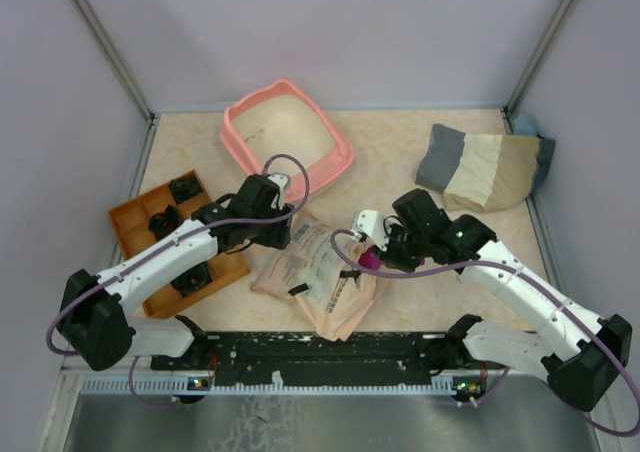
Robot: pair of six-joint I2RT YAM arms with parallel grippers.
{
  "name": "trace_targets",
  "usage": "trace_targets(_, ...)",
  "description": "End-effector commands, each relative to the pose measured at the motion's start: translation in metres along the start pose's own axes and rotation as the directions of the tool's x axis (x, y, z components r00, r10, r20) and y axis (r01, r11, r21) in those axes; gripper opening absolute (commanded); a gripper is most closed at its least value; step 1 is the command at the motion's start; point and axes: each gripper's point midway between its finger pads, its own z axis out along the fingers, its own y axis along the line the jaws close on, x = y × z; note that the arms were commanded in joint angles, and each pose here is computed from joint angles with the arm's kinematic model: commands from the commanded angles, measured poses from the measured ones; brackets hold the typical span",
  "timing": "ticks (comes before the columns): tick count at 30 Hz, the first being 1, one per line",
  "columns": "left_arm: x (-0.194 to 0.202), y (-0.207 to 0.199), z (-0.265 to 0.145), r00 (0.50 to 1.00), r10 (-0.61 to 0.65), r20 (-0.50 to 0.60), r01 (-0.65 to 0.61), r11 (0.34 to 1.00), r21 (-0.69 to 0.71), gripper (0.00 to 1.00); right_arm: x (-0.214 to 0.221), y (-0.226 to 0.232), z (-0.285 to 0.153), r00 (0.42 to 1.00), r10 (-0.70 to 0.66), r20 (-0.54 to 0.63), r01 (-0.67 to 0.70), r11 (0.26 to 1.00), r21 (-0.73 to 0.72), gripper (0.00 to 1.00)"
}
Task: Fill the litter box with clean litter
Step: 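Scoop the cat litter from the cat litter bag.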
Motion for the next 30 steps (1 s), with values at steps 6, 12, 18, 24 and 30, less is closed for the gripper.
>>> trace_targets(6,0.023,-0.003,0.037,0.993,0.097,-0.073,-0.092,0.993,0.078,0.59,-0.002,-0.004,0.008,0.996,0.051,0.078,-0.056,0.997,0.055,0.00)
trace_targets(12,0.028,-0.011,0.050,0.981,0.168,-0.099,-0.148,0.972,0.184,0.57,-0.010,-0.005,0.010,0.982,0.032,0.185,-0.047,0.996,0.077,0.00)
trace_targets(18,0.022,-0.007,0.051,0.969,0.214,-0.123,-0.191,0.966,0.176,0.12,-0.012,-0.009,0.020,0.976,0.063,0.209,-0.084,0.992,0.091,0.00)
trace_targets(24,0.010,0.010,0.053,0.974,0.187,-0.126,-0.172,0.978,0.122,0.00,-0.024,-0.033,0.016,0.976,0.032,0.217,-0.072,0.982,0.177,0.00)
trace_targets(30,-0.025,0.032,0.048,0.991,0.128,-0.050,-0.123,0.988,0.092,0.00,-0.044,-0.040,0.028,0.949,0.033,0.313,-0.087,0.983,0.160,0.00)
